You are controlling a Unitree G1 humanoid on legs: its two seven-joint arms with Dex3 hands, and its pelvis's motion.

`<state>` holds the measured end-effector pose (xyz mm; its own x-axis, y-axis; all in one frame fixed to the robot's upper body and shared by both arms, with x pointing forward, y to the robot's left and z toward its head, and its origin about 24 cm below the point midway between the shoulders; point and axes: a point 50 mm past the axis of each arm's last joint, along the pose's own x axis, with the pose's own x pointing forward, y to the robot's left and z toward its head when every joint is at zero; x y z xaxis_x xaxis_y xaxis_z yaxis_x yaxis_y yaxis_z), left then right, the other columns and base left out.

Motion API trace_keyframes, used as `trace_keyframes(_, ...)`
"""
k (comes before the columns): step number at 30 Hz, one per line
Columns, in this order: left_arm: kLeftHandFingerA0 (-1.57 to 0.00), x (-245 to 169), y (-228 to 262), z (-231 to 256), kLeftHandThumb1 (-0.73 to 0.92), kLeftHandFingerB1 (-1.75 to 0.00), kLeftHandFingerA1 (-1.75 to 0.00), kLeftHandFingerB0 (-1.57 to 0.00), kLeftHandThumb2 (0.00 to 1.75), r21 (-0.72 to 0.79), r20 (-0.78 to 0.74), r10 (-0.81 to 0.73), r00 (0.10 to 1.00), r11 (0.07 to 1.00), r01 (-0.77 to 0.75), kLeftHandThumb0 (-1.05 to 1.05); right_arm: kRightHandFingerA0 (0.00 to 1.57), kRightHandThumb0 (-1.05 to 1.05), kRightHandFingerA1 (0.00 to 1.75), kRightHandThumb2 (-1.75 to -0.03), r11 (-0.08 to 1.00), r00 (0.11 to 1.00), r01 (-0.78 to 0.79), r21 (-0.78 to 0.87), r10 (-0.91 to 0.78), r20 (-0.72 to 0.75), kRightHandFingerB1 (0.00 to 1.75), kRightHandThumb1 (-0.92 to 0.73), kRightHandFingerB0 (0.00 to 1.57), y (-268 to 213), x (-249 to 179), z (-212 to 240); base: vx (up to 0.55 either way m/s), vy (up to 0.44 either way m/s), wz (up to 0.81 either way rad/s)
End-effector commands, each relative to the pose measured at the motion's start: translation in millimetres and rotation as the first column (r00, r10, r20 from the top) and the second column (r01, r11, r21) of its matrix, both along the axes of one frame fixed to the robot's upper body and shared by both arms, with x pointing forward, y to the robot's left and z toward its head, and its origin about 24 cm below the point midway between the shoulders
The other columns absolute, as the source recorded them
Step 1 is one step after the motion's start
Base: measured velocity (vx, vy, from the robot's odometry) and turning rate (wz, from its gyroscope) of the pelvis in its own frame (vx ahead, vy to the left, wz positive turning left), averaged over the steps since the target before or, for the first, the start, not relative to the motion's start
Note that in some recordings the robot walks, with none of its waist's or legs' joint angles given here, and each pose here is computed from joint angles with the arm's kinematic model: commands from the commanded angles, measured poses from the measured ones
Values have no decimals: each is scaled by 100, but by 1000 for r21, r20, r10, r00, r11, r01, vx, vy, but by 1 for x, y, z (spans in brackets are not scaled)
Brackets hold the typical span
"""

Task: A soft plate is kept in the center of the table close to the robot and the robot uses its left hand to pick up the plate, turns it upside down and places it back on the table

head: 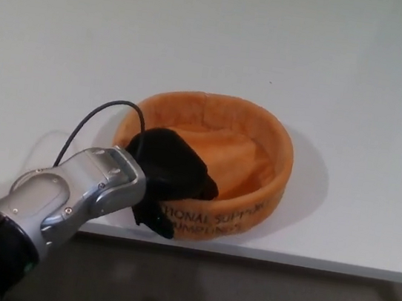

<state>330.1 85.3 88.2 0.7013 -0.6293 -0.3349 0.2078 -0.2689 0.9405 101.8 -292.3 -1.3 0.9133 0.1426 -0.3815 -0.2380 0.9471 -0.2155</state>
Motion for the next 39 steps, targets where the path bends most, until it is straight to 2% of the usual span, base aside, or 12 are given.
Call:
trace_keyframes(1,-84,0,5,6,58,-165,-175,-75,57,-159,-257,149,955,968,-194,-27,51,-78,42,-68,1000,1000,6,-15,-6,-18,32,-92,36,-4,0,3,0,0,0)
trace_keyframes(3,-84,-2,3,11,60,-168,-175,-73,57,-201,-305,147,941,956,-214,-27,45,-77,56,-109,1000,1000,8,-11,-8,-15,49,-74,30,-5,0,2,0,0,0)
trace_keyframes(6,-84,-4,-2,20,60,-175,-175,-70,55,-273,-332,107,937,940,-204,-22,47,-76,57,-110,1000,1000,8,-15,-8,-16,48,-73,28,-5,0,2,0,0,0)
trace_keyframes(7,-84,-4,-3,23,60,-175,-175,-71,55,-292,-343,98,934,934,-205,-21,54,-79,44,-67,1000,1000,13,-10,-13,-20,33,-91,38,-5,0,2,0,0,0)
trace_keyframes(8,-85,-5,-5,27,58,-175,-175,-71,55,-324,-351,74,933,926,-196,-20,47,-85,55,-111,1000,1000,14,-7,-14,-24,48,-79,31,-5,0,1,0,0,0)
trace_keyframes(15,-90,-7,-18,48,58,-175,-175,-72,57,-490,-385,-43,922,856,-164,-26,52,-79,57,-110,1000,1000,12,2,-12,-20,49,-75,31,-5,0,2,0,0,0)
trace_keyframes(17,-89,-10,-24,52,58,-175,-175,-73,57,-534,-401,-73,913,828,-168,-29,61,-77,43,-68,1000,1000,11,-6,-11,-22,33,-91,39,-4,0,2,0,0,0)
trace_keyframes(18,-93,-11,-27,54,57,-175,-175,-77,58,-565,-406,-94,909,807,-169,-30,55,-77,58,-109,1000,1000,13,-6,-13,-21,49,-74,32,-4,0,1,0,0,0)
trace_keyframes(23,-124,-11,-37,59,42,-138,-145,-110,85,-690,-472,-201,859,691,-217,-35,56,-78,58,-109,1000,1000,18,-5,-18,-22,49,-74,32,-5,1,2,0,0,0)
trace_keyframes(30,-92,-6,-41,68,57,-175,-175,-74,64,-782,-624,-424,657,343,-521,-28,63,-78,46,-68,1000,1000,2,6,-2,-26,33,-90,37,-5,1,2,0,0,0)
trace_keyframes(37,-97,0,-35,85,56,-175,-175,-76,62,-725,-537,-601,592,-30,-688,-30,66,-76,45,-69,1000,999,1,-6,-1,-32,33,-91,37,-5,0,1,0,0,0)
trace_keyframes(39,-95,1,-31,90,58,-175,-175,-72,60,-689,-496,-626,602,-139,-712,-32,61,-76,59,-109,1000,1000,7,-9,-8,-29,49,-73,31,-5,0,1,0,0,0)
